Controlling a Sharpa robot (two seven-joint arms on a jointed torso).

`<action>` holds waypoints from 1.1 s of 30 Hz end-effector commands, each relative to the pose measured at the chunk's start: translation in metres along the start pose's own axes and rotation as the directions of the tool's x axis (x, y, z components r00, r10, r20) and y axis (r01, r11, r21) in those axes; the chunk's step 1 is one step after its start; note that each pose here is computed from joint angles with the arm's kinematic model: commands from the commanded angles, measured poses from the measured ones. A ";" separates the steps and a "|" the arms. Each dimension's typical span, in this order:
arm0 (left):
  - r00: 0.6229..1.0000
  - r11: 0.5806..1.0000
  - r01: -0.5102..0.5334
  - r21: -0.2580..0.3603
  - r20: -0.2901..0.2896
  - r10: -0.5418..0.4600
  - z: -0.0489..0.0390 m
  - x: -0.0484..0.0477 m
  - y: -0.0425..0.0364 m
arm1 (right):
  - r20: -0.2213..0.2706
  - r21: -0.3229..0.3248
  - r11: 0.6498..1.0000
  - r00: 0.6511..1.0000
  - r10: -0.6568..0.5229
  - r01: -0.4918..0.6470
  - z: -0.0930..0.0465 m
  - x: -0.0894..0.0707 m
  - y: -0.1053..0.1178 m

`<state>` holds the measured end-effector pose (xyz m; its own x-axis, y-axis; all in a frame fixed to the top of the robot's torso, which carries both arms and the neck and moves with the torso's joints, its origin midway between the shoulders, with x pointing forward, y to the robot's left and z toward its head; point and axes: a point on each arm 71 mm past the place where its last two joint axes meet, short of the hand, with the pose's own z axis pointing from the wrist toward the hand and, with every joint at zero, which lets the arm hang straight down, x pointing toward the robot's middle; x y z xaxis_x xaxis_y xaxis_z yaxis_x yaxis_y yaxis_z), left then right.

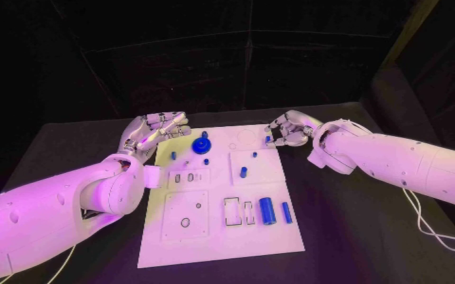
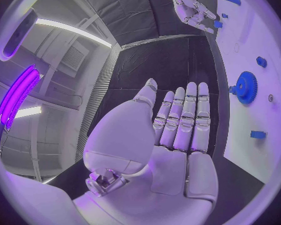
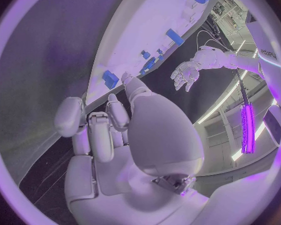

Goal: Assemble the parts on the task board

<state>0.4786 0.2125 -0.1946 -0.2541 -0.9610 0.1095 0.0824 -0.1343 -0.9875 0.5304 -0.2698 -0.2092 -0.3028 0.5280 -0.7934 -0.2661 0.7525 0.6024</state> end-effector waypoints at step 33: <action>1.000 1.000 0.004 0.007 -0.010 -0.004 0.0008 0.0001 -0.0007 | -0.042 0.018 0.999 0.998 -0.039 0.040 0.005 0.006 -0.004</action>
<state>0.4793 0.2132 -0.1952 -0.2519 -0.9617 0.1084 0.0822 -0.1329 -0.9877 0.5343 -0.2685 -0.2164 -0.3196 0.4944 -0.8084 -0.2563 0.7762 0.5761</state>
